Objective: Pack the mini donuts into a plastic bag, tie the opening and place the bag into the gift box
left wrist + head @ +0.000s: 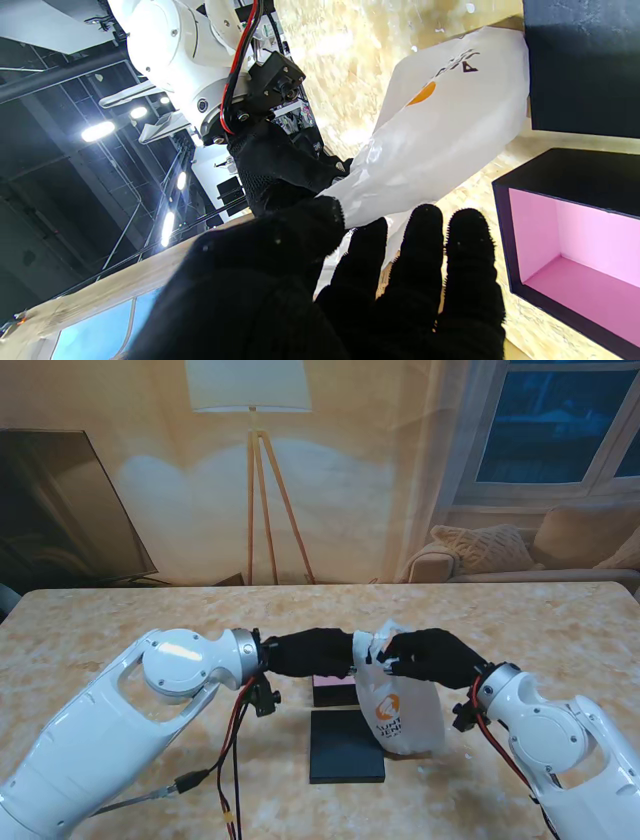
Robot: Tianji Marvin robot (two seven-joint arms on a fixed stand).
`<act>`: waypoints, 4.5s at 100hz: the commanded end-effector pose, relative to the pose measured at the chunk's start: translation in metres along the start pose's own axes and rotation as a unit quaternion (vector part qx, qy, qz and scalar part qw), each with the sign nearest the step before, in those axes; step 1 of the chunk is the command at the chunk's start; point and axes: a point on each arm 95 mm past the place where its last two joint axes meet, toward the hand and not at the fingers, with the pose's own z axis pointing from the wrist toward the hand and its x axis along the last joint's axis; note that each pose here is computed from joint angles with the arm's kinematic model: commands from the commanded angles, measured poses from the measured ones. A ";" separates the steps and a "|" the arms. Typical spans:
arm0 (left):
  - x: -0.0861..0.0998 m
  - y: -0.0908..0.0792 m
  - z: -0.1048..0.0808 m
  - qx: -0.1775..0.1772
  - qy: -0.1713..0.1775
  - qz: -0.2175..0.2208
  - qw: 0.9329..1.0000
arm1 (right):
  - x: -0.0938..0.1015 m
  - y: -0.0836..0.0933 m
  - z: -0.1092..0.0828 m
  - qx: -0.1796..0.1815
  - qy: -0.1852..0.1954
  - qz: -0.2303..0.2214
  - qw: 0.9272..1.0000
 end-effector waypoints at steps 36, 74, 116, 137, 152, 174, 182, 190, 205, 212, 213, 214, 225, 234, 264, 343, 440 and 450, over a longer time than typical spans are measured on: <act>0.000 0.006 0.009 0.041 -0.012 0.051 0.998 | 0.002 -0.007 0.001 0.016 0.001 0.011 1.000; -0.008 0.019 0.025 0.108 -0.012 0.055 0.993 | 0.003 -0.010 0.005 0.022 -0.001 0.021 1.000; -0.015 0.029 0.035 0.177 -0.019 0.007 0.984 | 0.004 -0.012 0.011 0.025 -0.008 0.029 0.999; -0.017 0.033 0.040 0.188 -0.020 -0.003 0.982 | 0.004 -0.013 0.016 0.036 -0.013 0.038 0.999; -0.019 0.031 0.035 0.157 -0.017 -0.020 0.987 | 0.004 -0.012 0.016 0.037 -0.015 0.038 0.998; -0.020 0.024 0.025 0.116 -0.009 -0.028 0.993 | 0.002 -0.010 0.011 0.033 -0.019 0.034 0.999; -0.020 0.022 0.023 0.105 -0.007 -0.044 0.994 | 0.002 -0.009 0.011 0.034 -0.019 0.034 0.999; -0.020 0.020 0.021 0.089 -0.006 -0.057 0.994 | 0.001 -0.009 0.010 0.036 -0.018 0.034 0.999; -0.020 0.019 0.019 0.070 -0.005 -0.060 0.996 | 0.001 -0.009 0.010 0.041 -0.016 0.035 0.998; -0.019 0.019 0.019 0.063 -0.003 -0.057 0.996 | 0.001 -0.009 0.010 0.043 -0.015 0.035 0.998; -0.019 0.019 0.019 0.061 -0.002 -0.057 0.996 | 0.001 -0.009 0.010 0.043 -0.015 0.035 0.998; -0.019 0.019 0.019 0.059 -0.002 -0.057 0.997 | 0.001 -0.009 0.010 0.043 -0.015 0.035 0.998; -0.018 0.019 0.018 0.048 -0.001 -0.040 0.998 | 0.001 -0.009 0.009 0.045 -0.014 0.035 0.998; -0.017 0.021 0.019 0.057 -0.002 -0.033 0.998 | 0.001 -0.009 0.009 0.046 -0.013 0.035 0.998; -0.015 0.024 0.026 0.087 -0.002 -0.021 0.996 | 0.002 -0.010 0.008 0.049 -0.014 0.035 0.998; -0.018 0.031 0.036 0.130 -0.005 -0.022 0.991 | 0.002 -0.014 0.010 0.054 -0.017 0.044 0.997; -0.019 0.020 0.026 0.079 0.002 -0.021 0.997 | 0.003 -0.014 0.013 0.064 -0.019 0.065 0.996; -0.018 0.022 0.028 0.090 0.003 -0.020 0.996 | 0.003 -0.015 0.013 0.064 -0.018 0.065 0.996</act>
